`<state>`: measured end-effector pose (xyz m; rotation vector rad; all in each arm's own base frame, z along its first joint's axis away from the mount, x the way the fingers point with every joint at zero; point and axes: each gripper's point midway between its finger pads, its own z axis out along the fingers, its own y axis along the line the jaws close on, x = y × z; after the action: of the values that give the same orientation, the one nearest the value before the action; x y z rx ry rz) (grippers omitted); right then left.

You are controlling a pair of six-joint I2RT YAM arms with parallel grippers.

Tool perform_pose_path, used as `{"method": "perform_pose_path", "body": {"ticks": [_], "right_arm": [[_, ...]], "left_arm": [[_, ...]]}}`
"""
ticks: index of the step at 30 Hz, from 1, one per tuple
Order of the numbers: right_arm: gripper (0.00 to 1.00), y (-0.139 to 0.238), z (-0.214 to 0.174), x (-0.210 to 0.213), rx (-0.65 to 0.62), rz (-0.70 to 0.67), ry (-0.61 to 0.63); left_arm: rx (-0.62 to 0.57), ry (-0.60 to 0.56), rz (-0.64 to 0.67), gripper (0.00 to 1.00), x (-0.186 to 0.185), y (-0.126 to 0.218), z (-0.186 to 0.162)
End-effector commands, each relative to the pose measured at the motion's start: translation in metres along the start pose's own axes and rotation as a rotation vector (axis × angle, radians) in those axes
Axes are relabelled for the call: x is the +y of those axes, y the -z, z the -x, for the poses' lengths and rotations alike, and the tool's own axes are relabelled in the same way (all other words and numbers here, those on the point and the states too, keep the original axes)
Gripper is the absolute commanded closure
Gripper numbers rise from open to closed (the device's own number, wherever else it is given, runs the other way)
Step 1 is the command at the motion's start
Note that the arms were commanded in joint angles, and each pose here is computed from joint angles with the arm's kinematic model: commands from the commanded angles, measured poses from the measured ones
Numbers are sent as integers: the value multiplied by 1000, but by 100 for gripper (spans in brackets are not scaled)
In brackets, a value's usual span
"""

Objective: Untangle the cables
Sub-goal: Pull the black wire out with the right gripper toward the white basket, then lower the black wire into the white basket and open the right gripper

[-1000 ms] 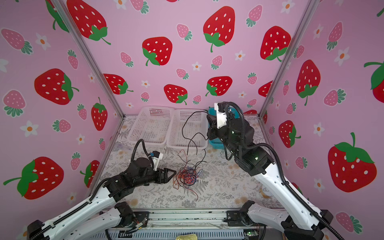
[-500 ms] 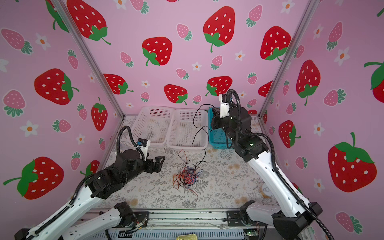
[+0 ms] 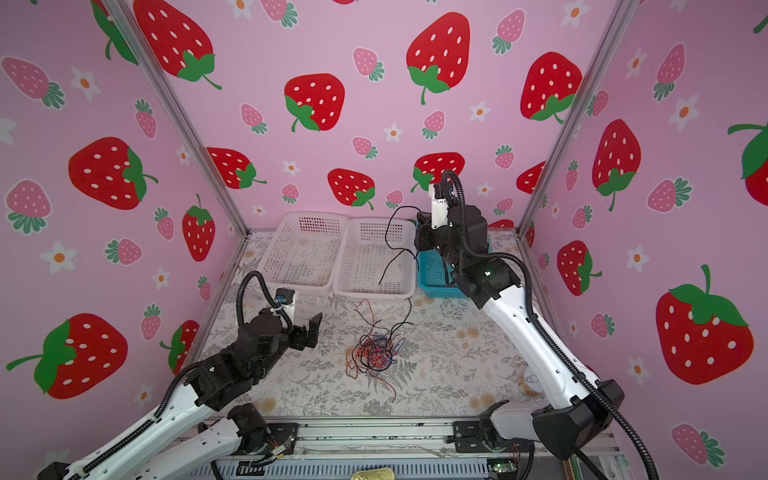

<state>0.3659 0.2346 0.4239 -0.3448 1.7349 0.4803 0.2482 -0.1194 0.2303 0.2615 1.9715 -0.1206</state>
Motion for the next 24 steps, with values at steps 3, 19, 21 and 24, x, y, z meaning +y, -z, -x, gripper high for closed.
{"method": "perform_pose_path", "body": {"ticks": [3,19,21,24], "right_arm": [[100,-5,20,4,-50,23,-16],[100,-59,-14,5,36,44,0],[100,-73,-25,3,64,44,-1],[100,-93,-40,2,95,48,-6]], "left_arm": [[-102,32,16,1,5,5,20],[-80,22,14,1,2,0,16],[-75,21,14,1,2,-1,16],[-72,17,10,1,1,-1,15]]}}
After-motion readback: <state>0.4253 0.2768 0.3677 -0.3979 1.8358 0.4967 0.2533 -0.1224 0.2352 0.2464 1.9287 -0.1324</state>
